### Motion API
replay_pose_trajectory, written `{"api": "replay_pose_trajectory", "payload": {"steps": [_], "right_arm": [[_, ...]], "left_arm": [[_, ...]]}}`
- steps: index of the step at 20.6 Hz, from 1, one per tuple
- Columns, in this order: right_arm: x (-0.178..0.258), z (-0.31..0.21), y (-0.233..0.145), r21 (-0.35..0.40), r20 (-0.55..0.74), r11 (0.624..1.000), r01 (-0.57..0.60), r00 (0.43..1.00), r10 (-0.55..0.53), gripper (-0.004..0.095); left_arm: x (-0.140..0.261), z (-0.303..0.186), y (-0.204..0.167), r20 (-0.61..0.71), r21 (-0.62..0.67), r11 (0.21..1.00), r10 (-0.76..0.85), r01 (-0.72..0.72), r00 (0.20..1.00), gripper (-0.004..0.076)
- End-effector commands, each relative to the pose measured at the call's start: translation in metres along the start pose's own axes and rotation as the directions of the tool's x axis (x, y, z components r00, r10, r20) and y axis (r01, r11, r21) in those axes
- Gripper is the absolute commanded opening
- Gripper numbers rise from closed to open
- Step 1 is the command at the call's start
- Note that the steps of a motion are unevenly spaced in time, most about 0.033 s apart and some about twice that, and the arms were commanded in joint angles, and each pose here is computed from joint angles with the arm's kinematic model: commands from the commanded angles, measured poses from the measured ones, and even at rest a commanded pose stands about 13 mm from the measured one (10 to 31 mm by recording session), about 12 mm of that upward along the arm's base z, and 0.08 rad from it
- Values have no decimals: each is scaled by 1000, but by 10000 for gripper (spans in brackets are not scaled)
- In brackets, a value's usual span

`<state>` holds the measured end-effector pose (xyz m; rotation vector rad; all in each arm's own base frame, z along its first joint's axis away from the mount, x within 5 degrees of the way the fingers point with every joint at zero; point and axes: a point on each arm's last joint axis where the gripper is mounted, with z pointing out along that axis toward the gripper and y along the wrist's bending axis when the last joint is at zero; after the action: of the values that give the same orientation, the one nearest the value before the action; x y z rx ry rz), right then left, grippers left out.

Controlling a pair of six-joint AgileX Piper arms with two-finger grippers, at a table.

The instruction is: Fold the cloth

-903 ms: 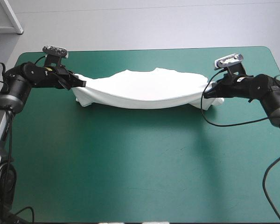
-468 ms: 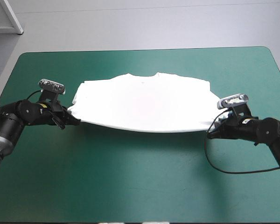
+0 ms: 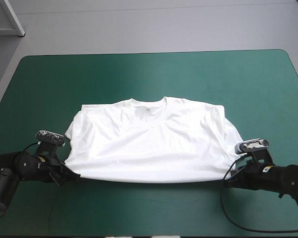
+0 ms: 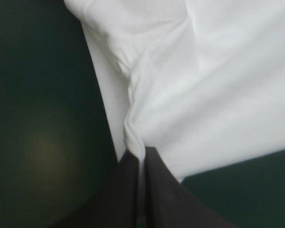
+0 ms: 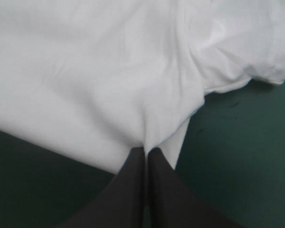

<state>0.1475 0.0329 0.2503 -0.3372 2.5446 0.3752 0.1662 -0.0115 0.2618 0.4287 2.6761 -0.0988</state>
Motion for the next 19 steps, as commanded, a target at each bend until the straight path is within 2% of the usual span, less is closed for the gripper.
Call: {"api": "replay_pose_trajectory", "payload": {"steps": [1, 3, 6, 8, 9, 10, 11, 12, 13, 14, 18, 19], "right_arm": [[7, -4, 2, -3, 9, 999, -33, 999, 33, -17], [16, 0, 3, -19, -31, 998, -54, 998, 53, -17], [15, -1, 4, -24, -18, 997, -76, 997, 75, -15], [15, -1, 4, -24, -18, 996, -82, 997, 81, 49], [15, -1, 4, -25, -19, 996, -82, 996, 81, 172], [15, -1, 4, -26, -21, 996, -82, 996, 81, 234], [15, -1, 4, -28, -23, 996, -83, 996, 83, 402], [14, -1, 4, -25, -12, 995, -92, 996, 91, 493], [14, -1, 4, -22, -6, 996, -92, 996, 92, 507], [9, -3, 3, -12, 25, 996, -86, 996, 87, 508], [-32, -37, 7, 17, 201, 999, -31, 979, 27, 507], [-40, -44, 8, 23, 233, 1000, -20, 972, 14, 507]], "left_arm": [[9, -6, -5, -12, 19, 999, -33, 33, 999, 19], [16, -5, -8, -83, 45, 998, -36, 40, 996, 19], [17, -5, -9, -96, 58, 996, -58, 64, 994, 19], [19, -5, -11, -122, 74, 995, -57, 66, 991, 40], [21, -5, -11, -139, 81, 995, -49, 61, 989, 99], [21, -5, -12, -145, 83, 995, -49, 61, 988, 138], [22, -6, -12, -153, 87, 994, -48, 62, 987, 255], [21, -6, -13, -145, 98, 993, -56, 71, 988, 377], [20, -5, -13, -135, 100, 992, -60, 74, 989, 424], [17, -7, -14, -98, 103, 991, -72, 82, 993, 461], [-16, -37, -8, 193, 52, 992, -125, 117, 973, 456], [-22, -44, -7, 231, 47, 990, -139, 132, 963, 456]]}}
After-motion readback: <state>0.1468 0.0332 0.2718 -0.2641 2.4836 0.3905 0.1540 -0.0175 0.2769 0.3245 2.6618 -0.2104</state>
